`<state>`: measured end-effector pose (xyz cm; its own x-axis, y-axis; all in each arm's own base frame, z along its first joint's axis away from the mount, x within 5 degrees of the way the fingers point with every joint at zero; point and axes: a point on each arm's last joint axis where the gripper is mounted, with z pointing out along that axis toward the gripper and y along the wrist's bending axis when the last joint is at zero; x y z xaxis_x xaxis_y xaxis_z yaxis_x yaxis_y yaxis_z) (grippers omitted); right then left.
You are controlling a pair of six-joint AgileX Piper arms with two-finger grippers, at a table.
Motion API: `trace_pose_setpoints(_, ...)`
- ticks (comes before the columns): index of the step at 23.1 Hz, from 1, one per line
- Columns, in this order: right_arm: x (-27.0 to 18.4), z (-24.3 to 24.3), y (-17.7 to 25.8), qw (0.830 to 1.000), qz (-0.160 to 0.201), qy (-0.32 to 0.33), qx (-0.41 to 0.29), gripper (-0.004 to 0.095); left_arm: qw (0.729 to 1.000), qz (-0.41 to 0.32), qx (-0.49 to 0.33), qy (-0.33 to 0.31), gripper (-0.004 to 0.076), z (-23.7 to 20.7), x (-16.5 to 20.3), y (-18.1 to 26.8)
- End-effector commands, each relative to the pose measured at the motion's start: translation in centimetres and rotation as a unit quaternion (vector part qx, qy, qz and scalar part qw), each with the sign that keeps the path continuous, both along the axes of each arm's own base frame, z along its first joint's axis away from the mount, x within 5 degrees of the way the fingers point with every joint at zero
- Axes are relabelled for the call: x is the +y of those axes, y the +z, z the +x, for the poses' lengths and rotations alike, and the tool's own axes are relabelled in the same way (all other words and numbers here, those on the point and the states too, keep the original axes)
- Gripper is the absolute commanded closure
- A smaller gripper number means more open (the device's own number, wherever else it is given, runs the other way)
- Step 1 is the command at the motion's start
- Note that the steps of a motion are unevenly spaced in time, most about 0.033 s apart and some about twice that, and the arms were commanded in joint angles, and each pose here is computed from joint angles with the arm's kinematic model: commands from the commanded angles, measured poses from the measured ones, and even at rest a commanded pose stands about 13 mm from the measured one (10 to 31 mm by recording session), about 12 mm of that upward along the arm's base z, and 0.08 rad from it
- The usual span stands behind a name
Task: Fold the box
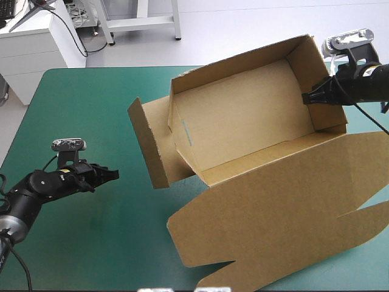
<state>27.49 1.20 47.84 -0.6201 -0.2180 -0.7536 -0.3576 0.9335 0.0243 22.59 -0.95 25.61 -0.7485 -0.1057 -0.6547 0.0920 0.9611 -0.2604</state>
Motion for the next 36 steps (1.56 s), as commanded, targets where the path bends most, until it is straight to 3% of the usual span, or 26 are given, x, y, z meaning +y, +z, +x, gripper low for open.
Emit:
trace_pose_setpoints(1, 0.3, -1.6, 1.9, 0.999, 0.018, 0.006, -0.032, 0.0927, 0.995, -0.066, -0.066, -0.027, 0.0706, 0.6, 0.3, 1.9)
trace_pose_setpoints(6, 0.3, -1.6, 1.9, 0.999, 0.020, 0.007, -0.032, 0.0927, 0.975, -0.179, -0.099, -0.087, 0.0706, 0.9, 0.9, 2.3)
trace_pose_setpoints(10, 0.5, -1.7, 2.0, 0.999, 0.032, 0.012, -0.033, 0.0927, 0.945, -0.257, -0.105, -0.172, 0.0706, 1.0, 0.5, 2.0)
trace_pose_setpoints(16, 0.7, -1.7, 2.1, 0.998, 0.043, 0.018, -0.033, 0.0927, 0.902, -0.370, -0.129, -0.182, 0.0710, 1.8, -0.1, 2.7)
trace_pose_setpoints(19, 0.7, -1.6, 2.0, 0.998, 0.044, 0.020, -0.033, 0.0927, 0.889, -0.406, -0.140, -0.157, 0.0710, 2.1, 0.1, 3.3)
trace_pose_setpoints(21, 1.3, -1.7, 2.3, 0.996, 0.066, 0.045, -0.039, 0.0927, 0.888, -0.409, -0.142, -0.157, 0.0704, 2.1, 0.0, 3.3)
trace_pose_setpoints(25, 2.1, -1.9, 2.7, 0.990, 0.093, 0.090, -0.056, 0.0927, 0.882, -0.413, -0.131, -0.184, 0.0579, 2.1, -1.5, 3.4)
trace_pose_setpoints(27, 1.8, -1.8, 2.5, 0.992, 0.077, 0.079, -0.053, 0.0927, 0.878, -0.413, -0.133, -0.202, 0.0440, 2.1, -2.3, 4.0)
trace_pose_setpoints(29, 1.5, -1.7, 2.4, 0.995, 0.065, 0.063, -0.047, 0.0927, 0.872, -0.417, -0.139, -0.214, 0.0353, 2.0, -2.9, 4.9)
trace_pose_setpoints(36, 0.8, -1.4, 2.3, 0.997, 0.057, 0.016, -0.049, 0.0927, 0.845, -0.406, -0.182, -0.297, 0.0334, -0.1, -5.9, 9.8)
